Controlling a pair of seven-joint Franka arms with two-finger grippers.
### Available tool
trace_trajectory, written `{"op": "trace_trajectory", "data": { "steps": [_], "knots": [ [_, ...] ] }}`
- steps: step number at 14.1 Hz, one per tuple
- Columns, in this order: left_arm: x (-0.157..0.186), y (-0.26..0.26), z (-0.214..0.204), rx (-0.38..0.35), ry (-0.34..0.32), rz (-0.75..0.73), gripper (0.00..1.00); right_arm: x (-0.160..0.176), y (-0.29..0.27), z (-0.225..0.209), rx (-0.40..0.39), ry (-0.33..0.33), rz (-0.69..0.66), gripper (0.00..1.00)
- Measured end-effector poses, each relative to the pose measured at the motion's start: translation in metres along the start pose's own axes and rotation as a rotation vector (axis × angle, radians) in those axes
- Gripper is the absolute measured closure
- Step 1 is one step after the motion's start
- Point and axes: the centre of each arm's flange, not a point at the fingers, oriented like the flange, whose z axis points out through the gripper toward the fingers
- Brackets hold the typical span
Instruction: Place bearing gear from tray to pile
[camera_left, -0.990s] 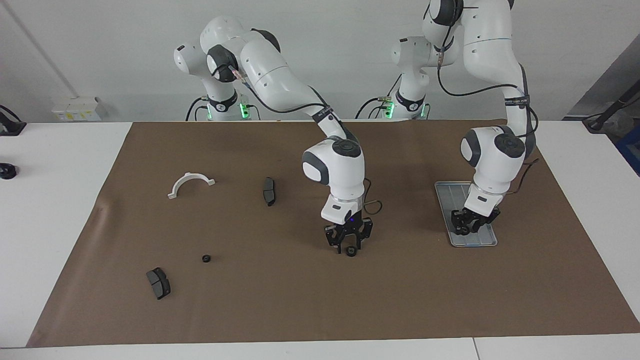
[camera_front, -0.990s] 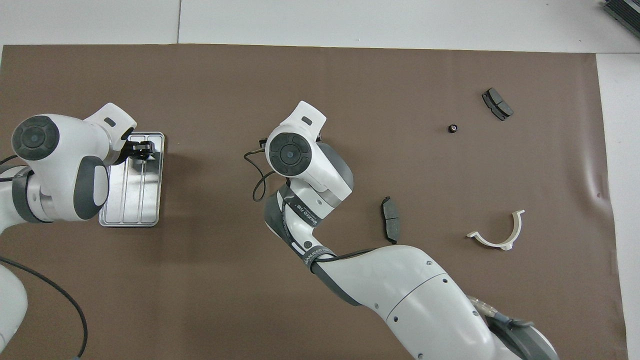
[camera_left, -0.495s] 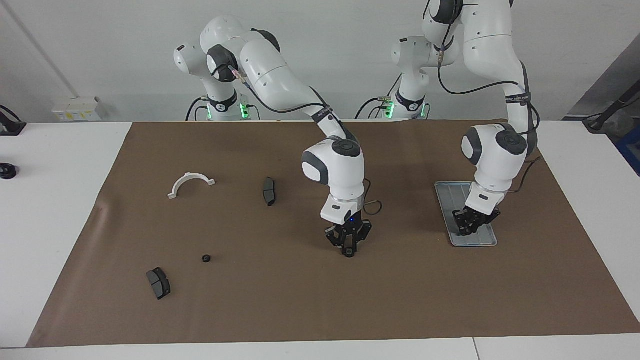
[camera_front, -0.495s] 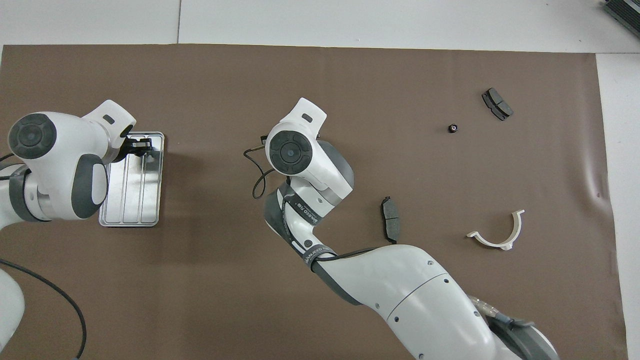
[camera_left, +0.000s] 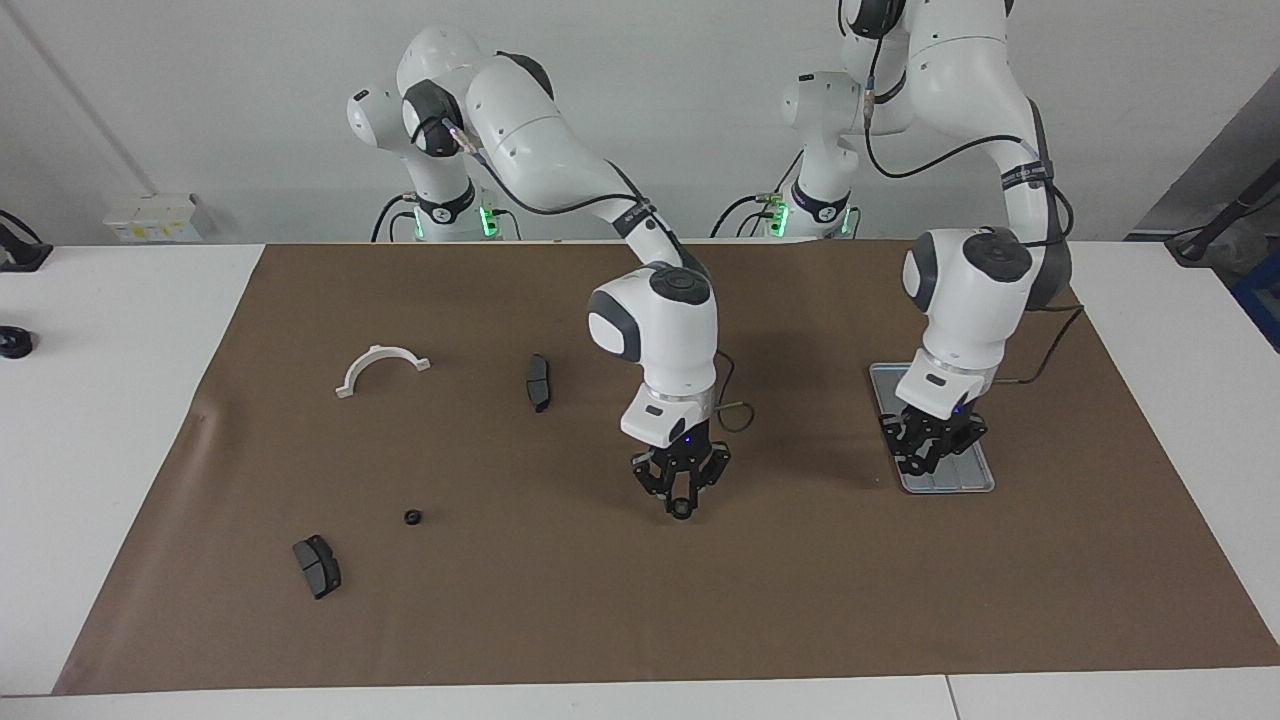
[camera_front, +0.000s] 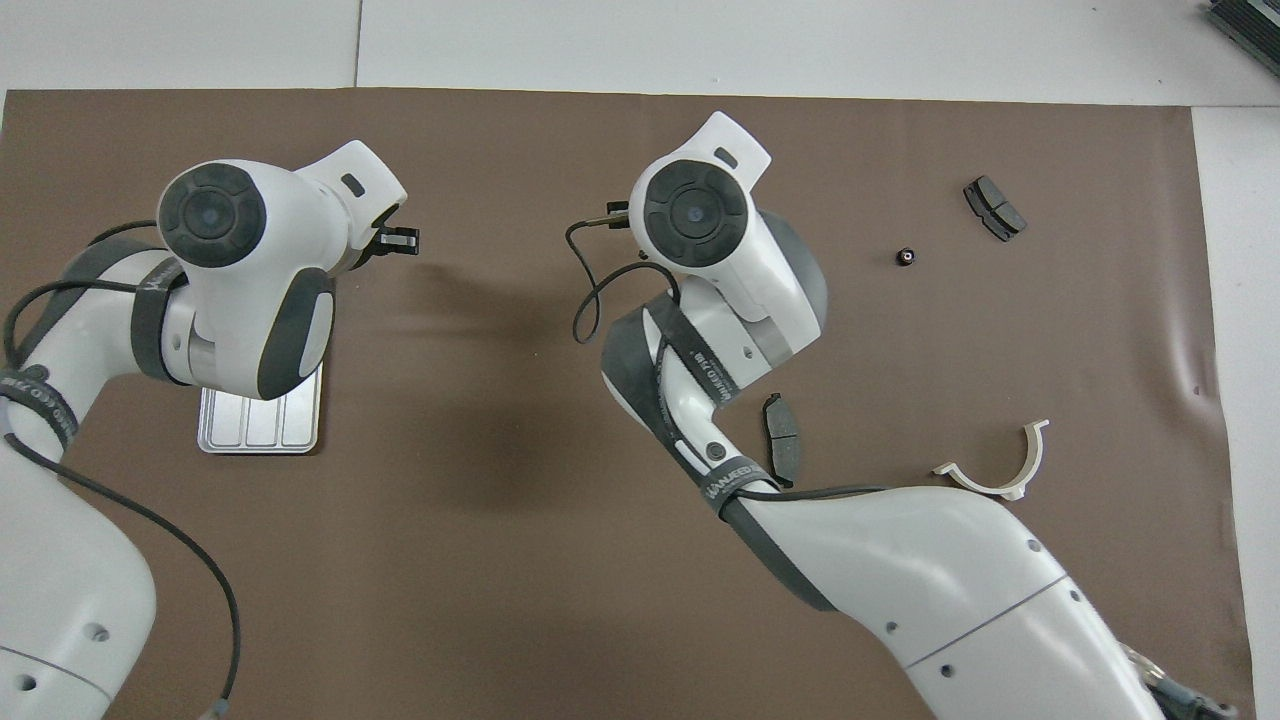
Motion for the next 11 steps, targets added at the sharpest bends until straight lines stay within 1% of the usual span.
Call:
{"op": "trace_trajectory", "data": {
  "steps": [2, 3, 5, 6, 8, 9, 11],
  "knots": [
    [0.001, 0.044, 0.010, -0.017, 0.002, 0.005, 0.66, -0.003, 0.076, -0.025, -0.010, -0.041, -0.023, 0.66],
    [0.002, 0.065, 0.014, -0.027, 0.009, 0.007, 0.66, -0.011, 0.116, -0.035, -0.012, -0.074, -0.046, 0.66],
    [0.003, 0.100, 0.022, -0.050, 0.036, 0.008, 0.66, -0.028, 0.187, -0.041, -0.022, -0.142, -0.097, 0.66],
    [0.005, 0.113, 0.026, -0.065, 0.058, 0.000, 0.66, -0.036, 0.223, -0.037, -0.012, -0.172, -0.115, 0.66],
    [0.010, 0.121, 0.029, -0.096, 0.097, -0.020, 0.66, -0.054, 0.278, -0.019, 0.015, -0.216, -0.136, 0.66],
    [0.011, 0.124, 0.028, -0.108, 0.116, -0.022, 0.66, -0.065, 0.296, -0.008, 0.020, -0.228, -0.141, 0.66],
    [0.008, 0.137, 0.028, -0.121, 0.127, -0.008, 0.66, -0.086, 0.318, 0.014, 0.022, -0.236, -0.157, 0.66]
  ]
}}
